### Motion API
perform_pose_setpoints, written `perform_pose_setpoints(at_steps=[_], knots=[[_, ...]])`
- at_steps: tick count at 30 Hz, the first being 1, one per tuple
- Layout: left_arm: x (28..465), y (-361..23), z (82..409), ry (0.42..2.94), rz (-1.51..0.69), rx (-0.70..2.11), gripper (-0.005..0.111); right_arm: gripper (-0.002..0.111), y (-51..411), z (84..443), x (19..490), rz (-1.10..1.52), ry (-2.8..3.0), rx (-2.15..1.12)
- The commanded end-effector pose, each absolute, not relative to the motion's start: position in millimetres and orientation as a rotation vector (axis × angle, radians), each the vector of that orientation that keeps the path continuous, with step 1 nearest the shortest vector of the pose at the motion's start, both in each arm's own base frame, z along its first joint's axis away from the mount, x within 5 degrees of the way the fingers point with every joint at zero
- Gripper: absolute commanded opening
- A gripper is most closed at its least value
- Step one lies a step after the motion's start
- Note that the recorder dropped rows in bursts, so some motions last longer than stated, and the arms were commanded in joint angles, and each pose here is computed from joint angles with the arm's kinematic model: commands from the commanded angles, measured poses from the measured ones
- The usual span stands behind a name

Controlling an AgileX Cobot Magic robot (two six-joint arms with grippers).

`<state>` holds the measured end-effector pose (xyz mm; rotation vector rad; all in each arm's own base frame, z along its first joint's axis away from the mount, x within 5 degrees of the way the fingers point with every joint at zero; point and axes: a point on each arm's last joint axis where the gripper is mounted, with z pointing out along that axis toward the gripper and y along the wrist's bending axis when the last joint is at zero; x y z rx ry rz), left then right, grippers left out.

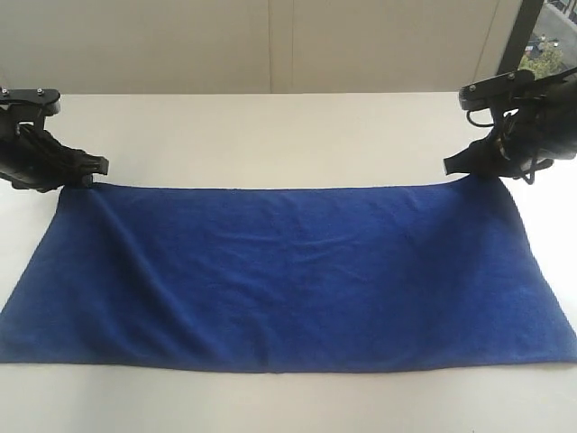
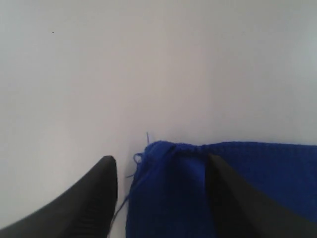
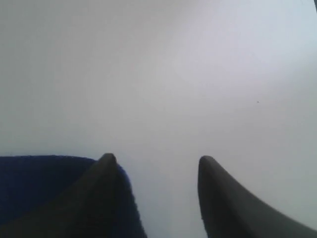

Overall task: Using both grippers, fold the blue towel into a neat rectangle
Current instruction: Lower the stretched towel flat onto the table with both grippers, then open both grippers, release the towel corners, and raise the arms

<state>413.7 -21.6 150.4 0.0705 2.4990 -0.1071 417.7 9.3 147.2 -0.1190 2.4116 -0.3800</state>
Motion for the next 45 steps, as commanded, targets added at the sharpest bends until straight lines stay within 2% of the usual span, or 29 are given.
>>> perform_pose_setpoints(at_steps=[1, 7, 13, 19, 23, 30, 36, 41, 45], knots=[[413.9, -17.5, 150.1, 2.51, -0.113, 0.053, 0.059, 0.049, -1.7, 152.8, 418.0, -0.502, 2.423, -0.077], [413.4, -15.9, 158.5, 2.489, -0.111, 0.049, 0.059, 0.049, -6.7, 155.8, 417.3, -0.565, 2.428, -0.022], [413.1, -15.8, 163.6, 2.475, -0.11, 0.049, 0.06, 0.05, 0.2, 155.8, 421.2, -0.46, 2.402, -0.04], [413.4, -15.8, 163.9, 2.472, -0.109, 0.048, 0.074, 0.057, 1.6, 155.4, 421.6, -0.433, 2.402, -0.03], [412.7, -15.8, 169.2, 2.462, -0.11, 0.049, 0.075, 0.057, 0.8, 154.4, 420.0, -0.426, 2.418, 0.02], [409.8, -14.3, 197.3, 2.376, -0.051, 0.136, 0.075, 0.057, 1.1, 167.4, 417.7, -0.403, 2.396, 0.055], [407.8, -14.3, 196.5, 2.391, -0.005, 0.265, 0.075, 0.057, 2.3, 180.1, 413.0, -0.387, 2.404, 0.059], [398.3, -15.1, 201.9, 2.452, 0.006, 0.369, 0.067, 0.055, 2.4, 186.2, 404.1, -0.409, 2.472, -0.015], [388.6, -16.3, 209.9, 2.507, -0.018, 0.393, 0.051, 0.041, 4.0, 185.6, 390.4, -0.406, 2.562, -0.117]])
